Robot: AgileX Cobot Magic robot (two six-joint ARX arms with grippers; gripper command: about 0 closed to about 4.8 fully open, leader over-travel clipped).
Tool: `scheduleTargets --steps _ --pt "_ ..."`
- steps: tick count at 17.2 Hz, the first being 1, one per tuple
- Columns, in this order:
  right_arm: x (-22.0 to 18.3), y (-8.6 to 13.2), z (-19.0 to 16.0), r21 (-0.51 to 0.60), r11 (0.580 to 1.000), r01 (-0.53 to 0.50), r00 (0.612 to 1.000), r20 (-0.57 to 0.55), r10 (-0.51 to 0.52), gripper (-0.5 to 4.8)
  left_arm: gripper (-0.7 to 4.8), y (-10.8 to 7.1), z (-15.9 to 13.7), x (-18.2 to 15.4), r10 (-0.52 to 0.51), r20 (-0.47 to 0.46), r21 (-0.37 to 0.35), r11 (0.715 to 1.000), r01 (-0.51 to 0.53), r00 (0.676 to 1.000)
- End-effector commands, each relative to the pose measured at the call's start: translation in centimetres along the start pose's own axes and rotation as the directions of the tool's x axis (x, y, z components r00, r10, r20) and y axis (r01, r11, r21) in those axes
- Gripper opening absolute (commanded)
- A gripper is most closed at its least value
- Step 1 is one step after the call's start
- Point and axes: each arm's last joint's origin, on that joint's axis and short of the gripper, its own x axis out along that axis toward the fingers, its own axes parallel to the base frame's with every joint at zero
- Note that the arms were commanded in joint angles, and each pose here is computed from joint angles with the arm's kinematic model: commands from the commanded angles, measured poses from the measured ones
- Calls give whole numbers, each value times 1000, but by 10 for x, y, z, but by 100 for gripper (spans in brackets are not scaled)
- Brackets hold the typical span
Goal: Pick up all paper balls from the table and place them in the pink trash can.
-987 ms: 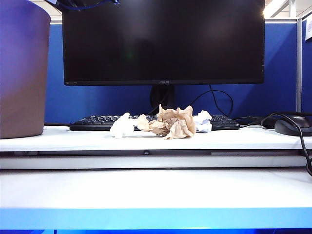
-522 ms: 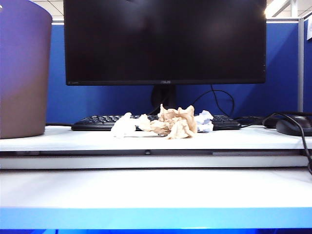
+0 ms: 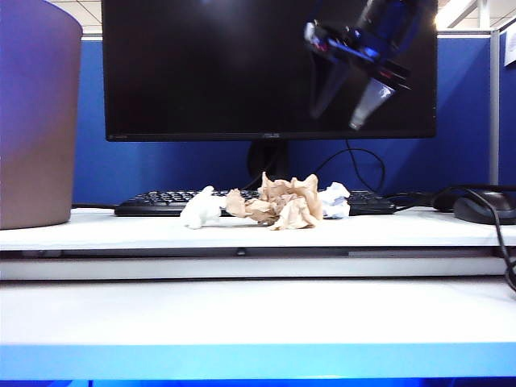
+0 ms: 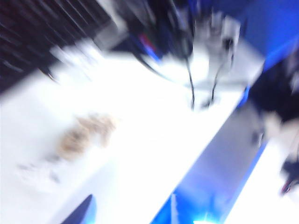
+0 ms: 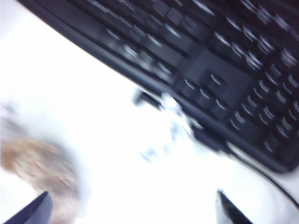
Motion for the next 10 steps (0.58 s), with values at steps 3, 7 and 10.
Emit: scheduleTargets --steps 3,7,10 --pt "37 -1 -24 12 1000 -1 996 -87 2 479 214 20 -12 72 209 -322 18 977 -214 923" --pt "62 -4 -31 23 1000 8 999 -34 -7 479 214 34 -16 96 271 -389 36 960 -279 881" --pt "77 -7 -31 46 999 7 1000 -28 -5 479 214 40 -20 112 272 -427 43 959 -281 862"
